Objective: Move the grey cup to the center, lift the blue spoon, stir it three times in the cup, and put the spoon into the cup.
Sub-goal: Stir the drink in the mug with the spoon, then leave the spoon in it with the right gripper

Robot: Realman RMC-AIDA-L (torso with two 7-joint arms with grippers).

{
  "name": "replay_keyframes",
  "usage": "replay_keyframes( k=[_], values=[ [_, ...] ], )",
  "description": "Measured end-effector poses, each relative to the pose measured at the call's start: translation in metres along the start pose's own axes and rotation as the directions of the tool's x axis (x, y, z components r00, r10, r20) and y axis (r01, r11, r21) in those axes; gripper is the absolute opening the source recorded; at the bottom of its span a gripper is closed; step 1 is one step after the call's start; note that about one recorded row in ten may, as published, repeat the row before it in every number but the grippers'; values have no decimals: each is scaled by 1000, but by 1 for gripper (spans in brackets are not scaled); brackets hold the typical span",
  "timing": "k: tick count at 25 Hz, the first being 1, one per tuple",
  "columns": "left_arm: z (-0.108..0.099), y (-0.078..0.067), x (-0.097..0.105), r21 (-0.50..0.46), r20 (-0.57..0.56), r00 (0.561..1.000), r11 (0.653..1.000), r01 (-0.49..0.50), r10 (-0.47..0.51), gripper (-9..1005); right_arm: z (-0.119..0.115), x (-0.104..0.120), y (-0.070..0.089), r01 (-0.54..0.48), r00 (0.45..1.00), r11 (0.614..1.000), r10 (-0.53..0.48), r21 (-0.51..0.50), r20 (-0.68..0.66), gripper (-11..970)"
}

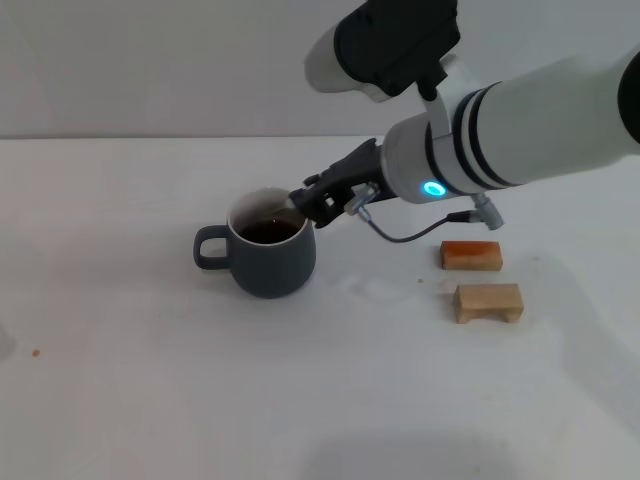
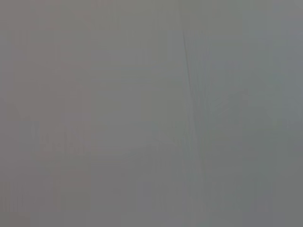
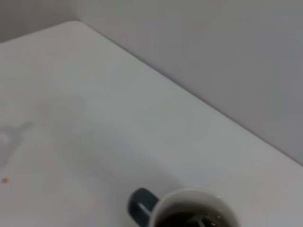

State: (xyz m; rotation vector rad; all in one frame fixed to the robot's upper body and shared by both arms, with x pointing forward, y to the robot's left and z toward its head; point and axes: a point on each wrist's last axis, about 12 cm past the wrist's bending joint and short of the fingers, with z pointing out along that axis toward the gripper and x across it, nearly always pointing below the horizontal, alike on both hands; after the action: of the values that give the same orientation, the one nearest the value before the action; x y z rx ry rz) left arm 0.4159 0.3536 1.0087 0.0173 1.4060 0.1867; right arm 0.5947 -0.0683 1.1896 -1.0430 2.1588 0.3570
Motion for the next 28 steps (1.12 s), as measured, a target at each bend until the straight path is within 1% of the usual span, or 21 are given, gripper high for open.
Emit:
replay_keyframes(
  k=[3,9,12,18,22,28],
  values=[
    [0,0,0,0,0,1000,1000,0,0,-1,-1,2,-5,-1,1000,1000,1,20,-3,161],
    [1,-1,0,1,-2,1000,1000,2,-2,-2,-4,9,-7,-17,1000,1000,17,20,-14,161],
    [1,-1,0,1,-3,1000,1000,2,-2,-2,-6,12,-3,-19,1000,1000,20,7,-18,162],
    [2,-3,0,4,3,1000,1000,9,-9,-1,-7,12,8,-39,999,998,37,-58,-26,162],
    [1,-4,0,7,4,1000,1000,11,-11,-1,-5,11,12,-24,999,998,22,-66,-25,162],
    [1,-4,-1,10,6,1000,1000,11,-11,-1,-2,5,13,-10,1000,998,10,-60,-3,161]
  ],
)
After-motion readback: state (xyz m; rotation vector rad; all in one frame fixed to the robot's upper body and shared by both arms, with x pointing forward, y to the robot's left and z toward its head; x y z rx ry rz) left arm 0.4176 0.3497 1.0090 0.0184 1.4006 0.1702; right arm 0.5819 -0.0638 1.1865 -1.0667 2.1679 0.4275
